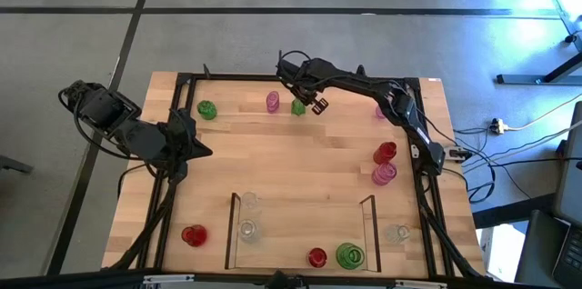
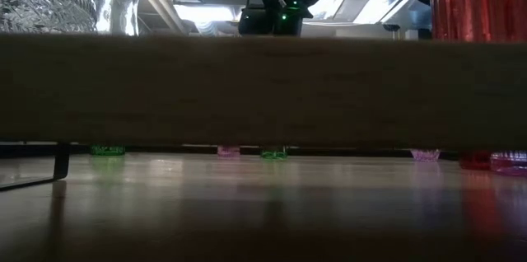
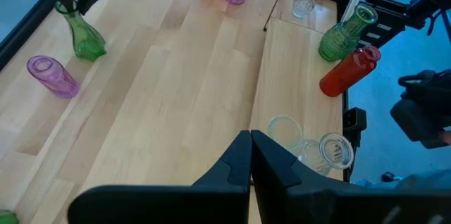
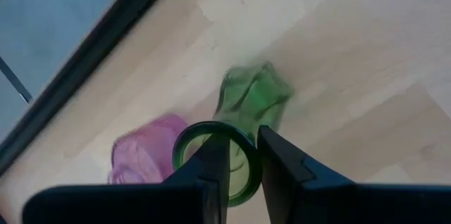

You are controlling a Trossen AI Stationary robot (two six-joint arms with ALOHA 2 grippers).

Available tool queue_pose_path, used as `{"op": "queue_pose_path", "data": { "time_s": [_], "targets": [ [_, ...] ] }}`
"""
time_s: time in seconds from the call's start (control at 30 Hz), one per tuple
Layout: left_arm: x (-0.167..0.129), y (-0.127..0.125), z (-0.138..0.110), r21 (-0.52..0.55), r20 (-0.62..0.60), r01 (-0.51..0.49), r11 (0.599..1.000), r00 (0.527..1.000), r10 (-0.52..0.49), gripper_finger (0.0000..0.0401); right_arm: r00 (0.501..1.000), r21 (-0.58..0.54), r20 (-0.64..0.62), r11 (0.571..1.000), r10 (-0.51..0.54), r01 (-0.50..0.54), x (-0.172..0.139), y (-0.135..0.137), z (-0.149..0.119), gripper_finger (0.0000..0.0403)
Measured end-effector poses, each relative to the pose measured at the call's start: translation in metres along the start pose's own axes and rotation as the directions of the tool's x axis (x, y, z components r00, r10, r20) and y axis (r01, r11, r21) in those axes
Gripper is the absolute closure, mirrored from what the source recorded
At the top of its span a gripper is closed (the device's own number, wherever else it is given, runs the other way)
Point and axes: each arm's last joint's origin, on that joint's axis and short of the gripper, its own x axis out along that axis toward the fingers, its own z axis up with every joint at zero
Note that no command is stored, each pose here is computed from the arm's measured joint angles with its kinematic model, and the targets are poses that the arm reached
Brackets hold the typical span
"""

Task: Sort vases onto shelf
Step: Put the right green vase aligned with the other green vases on the shelf

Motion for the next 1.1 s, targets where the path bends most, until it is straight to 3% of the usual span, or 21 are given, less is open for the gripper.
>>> {"op": "queue_pose_path", "data": {
  "time_s": [0.2, 0.33, 0.47, 0.67, 0.8, 0.93, 1.1],
  "targets": [
    [0.0, 0.0, 0.0, 0.004, -0.001, -0.001, 1.0, 1.0, 0.001, 0.0401, 1.0, -0.048, -0.012, 0.999, -0.004, 0.003, -0.001, -0.003, -0.009, 0.0346],
    [0.0, 0.0, 0.0, 0.02, -0.002, -0.002, 1.0, 1.0, 0.002, 0.0401, 1.0, -0.111, -0.028, 0.994, -0.008, 0.005, -0.002, -0.004, -0.012, 0.0386],
    [0.0, 0.0, 0.0, 0.02, -0.002, -0.001, 1.0, 1.0, 0.001, 0.0401, 0.999, -0.148, -0.045, 0.989, -0.014, 0.008, -0.002, -0.004, -0.013, 0.039],
    [0.0, 0.0, 0.0, 0.018, -0.008, 0.009, 1.0, 1.0, -0.008, 0.0401, 0.998, -0.294, -0.064, 0.956, -0.026, 0.006, -0.008, -0.009, -0.021, 0.0397],
    [0.0, 0.0, 0.0, 0.019, -0.01, 0.012, 1.0, 1.0, -0.011, 0.0401, 0.994, -0.451, -0.081, 0.892, -0.076, 0.032, -0.018, -0.02, -0.031, 0.0398],
    [0.0, 0.0, 0.0, 0.023, -0.004, 0.005, 1.0, 1.0, -0.005, 0.0401, 0.988, -0.617, -0.066, 0.784, -0.141, 0.07, -0.036, -0.036, -0.04, 0.04],
    [0.0, 0.0, 0.0, 0.027, 0.003, -0.004, 1.0, 1.0, 0.004, 0.0401, 0.994, -0.762, -0.086, 0.647, -0.065, -0.024, -0.083, -0.052, -0.051, 0.0401]
  ]
}}
